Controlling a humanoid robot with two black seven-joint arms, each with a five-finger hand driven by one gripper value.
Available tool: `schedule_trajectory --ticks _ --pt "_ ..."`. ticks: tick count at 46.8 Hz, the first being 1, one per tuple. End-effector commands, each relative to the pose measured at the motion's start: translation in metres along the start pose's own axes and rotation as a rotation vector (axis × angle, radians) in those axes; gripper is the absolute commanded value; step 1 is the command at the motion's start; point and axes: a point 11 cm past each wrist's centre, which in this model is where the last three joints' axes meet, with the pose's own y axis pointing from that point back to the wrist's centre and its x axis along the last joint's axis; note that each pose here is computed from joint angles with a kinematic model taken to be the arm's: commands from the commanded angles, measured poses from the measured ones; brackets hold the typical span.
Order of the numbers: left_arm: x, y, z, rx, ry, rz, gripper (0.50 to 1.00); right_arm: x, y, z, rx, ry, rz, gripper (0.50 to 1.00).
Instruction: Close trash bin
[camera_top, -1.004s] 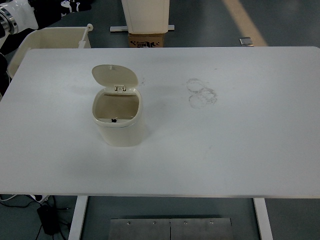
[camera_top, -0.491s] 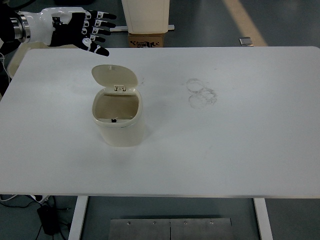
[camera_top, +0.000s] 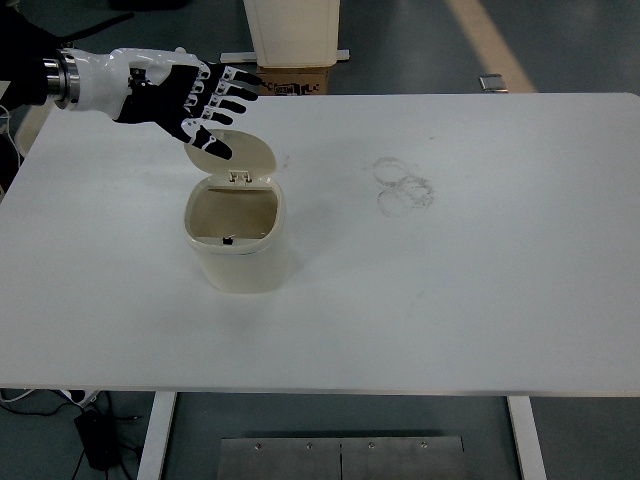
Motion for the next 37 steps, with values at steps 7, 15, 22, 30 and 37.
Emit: schedule_trajectory --ticks 7,15,22,30,37 --pt "-0.02 0.011 -0.016 0.029 0.009 -0.048 1.0 -0.001 -0.002 -0.005 0.008 0.001 -0.002 0.991" --pt "-0.022 0.012 -0.023 0.042 0.02 -0.051 1.0 -0.001 -0.003 -0.006 0.009 0.001 -0.003 0.991" --pt "-0.025 0.01 -0.034 0.055 0.043 -0.059 1.0 -0.001 -0.003 -0.005 0.009 0.001 -0.002 0.991" --pt "-0.028 0.008 -0.05 0.077 0.073 -0.06 1.0 -0.001 -0.003 -0.006 0.009 0.001 -0.003 0.991" --pt "-0.032 0.006 -0.065 0.096 0.101 -0.062 1.0 -0.001 -0.003 -0.005 0.009 0.001 -0.002 0.991"
